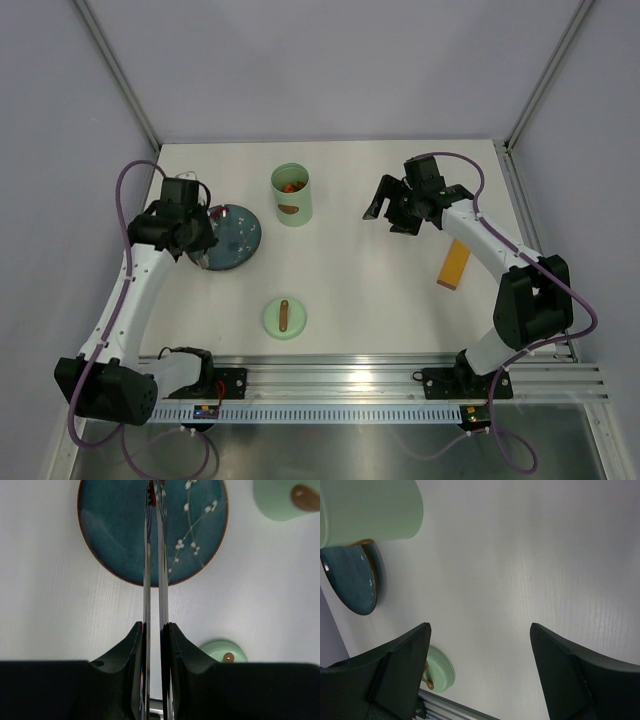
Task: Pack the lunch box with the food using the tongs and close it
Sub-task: Pick up the fake food from the plate.
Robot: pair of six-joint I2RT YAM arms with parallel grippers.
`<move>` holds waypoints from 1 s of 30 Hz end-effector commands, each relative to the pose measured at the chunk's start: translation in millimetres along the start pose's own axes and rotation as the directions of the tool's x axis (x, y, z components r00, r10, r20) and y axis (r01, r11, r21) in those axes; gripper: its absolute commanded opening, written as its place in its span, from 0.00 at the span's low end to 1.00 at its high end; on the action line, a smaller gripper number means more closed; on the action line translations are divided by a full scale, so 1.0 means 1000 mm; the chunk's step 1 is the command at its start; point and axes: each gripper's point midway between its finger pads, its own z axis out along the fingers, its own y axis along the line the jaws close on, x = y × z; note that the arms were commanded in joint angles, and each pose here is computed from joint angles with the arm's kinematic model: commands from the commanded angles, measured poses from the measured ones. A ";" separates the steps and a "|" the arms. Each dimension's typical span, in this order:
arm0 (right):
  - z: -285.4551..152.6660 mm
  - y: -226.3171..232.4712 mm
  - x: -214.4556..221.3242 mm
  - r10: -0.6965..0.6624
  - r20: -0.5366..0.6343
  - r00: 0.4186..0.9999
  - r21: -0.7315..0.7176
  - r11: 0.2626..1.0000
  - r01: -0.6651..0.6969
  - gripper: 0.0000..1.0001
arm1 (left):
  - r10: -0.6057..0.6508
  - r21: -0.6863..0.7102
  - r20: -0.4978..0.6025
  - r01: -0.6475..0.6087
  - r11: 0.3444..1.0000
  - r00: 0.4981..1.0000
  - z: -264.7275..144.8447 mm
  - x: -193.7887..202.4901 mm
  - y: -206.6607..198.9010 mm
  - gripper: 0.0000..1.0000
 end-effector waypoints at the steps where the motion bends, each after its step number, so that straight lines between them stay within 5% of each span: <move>1: -0.005 0.012 -0.005 -0.022 0.027 0.999 -0.039 0.999 0.024 0.88 | -0.015 0.114 0.183 -0.006 0.993 0.983 -0.047 -0.047 -0.017 0.00; 10: -0.005 0.020 -0.006 -0.027 0.029 0.999 -0.051 0.998 0.028 0.88 | 0.031 0.270 0.318 -0.121 0.955 0.948 -0.102 -0.095 -0.066 0.00; 30: -0.010 0.020 -0.006 -0.029 0.038 0.999 -0.028 0.999 0.030 0.88 | 0.123 0.379 0.218 -0.201 0.903 0.968 -0.065 -0.086 -0.143 0.00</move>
